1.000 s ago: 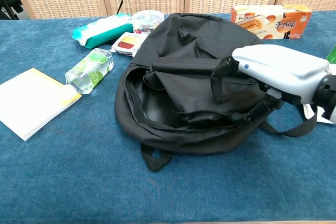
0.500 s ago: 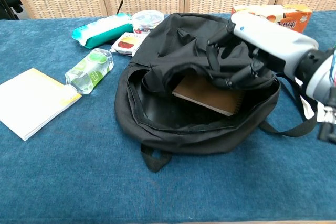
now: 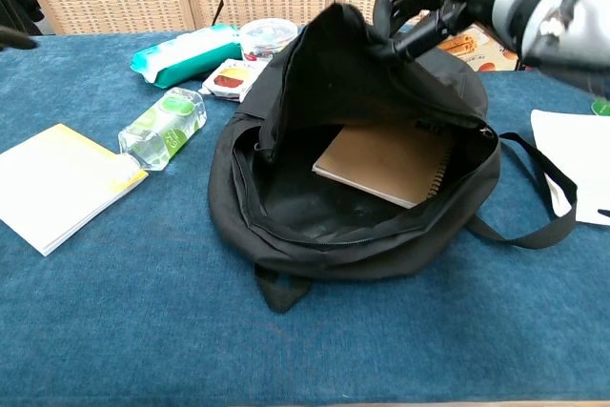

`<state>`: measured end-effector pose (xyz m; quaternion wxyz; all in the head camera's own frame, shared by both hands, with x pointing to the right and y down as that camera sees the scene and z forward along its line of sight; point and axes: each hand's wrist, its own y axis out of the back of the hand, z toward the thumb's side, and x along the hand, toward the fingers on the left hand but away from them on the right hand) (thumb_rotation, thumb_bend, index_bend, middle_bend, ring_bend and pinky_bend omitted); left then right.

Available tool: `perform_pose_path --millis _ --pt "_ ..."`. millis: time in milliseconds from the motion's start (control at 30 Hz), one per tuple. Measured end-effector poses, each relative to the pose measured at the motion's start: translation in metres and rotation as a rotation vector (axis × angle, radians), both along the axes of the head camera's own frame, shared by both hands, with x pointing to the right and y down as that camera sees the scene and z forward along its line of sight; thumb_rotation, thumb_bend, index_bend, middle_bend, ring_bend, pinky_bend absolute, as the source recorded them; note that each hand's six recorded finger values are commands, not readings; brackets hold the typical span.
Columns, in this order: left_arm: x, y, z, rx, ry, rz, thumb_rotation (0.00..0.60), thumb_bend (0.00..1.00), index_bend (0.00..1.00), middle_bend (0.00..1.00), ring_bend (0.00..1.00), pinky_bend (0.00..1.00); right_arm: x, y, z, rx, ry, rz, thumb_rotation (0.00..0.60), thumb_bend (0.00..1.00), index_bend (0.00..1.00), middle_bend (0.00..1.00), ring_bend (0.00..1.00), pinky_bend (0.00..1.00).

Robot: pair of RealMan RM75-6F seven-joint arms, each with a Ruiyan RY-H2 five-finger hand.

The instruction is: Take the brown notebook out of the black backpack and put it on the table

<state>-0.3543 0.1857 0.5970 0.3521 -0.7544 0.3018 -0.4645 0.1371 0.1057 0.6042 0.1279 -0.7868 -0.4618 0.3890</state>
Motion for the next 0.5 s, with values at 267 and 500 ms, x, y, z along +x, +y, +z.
perform_pose_path --millis 267,500 --pt "0.046 -0.012 0.008 0.011 0.080 0.092 0.600 0.02 0.00 0.00 0.00 0.00 0.001 -0.033 -0.006 -0.067 0.025 0.156 0.600 0.41 0.67 0.56 0.30 0.31" --pt "0.079 -0.016 0.009 0.014 0.151 0.142 0.600 0.04 0.00 0.00 0.00 0.00 0.007 -0.057 -0.011 -0.069 0.060 0.299 0.600 0.44 0.67 0.56 0.30 0.31"
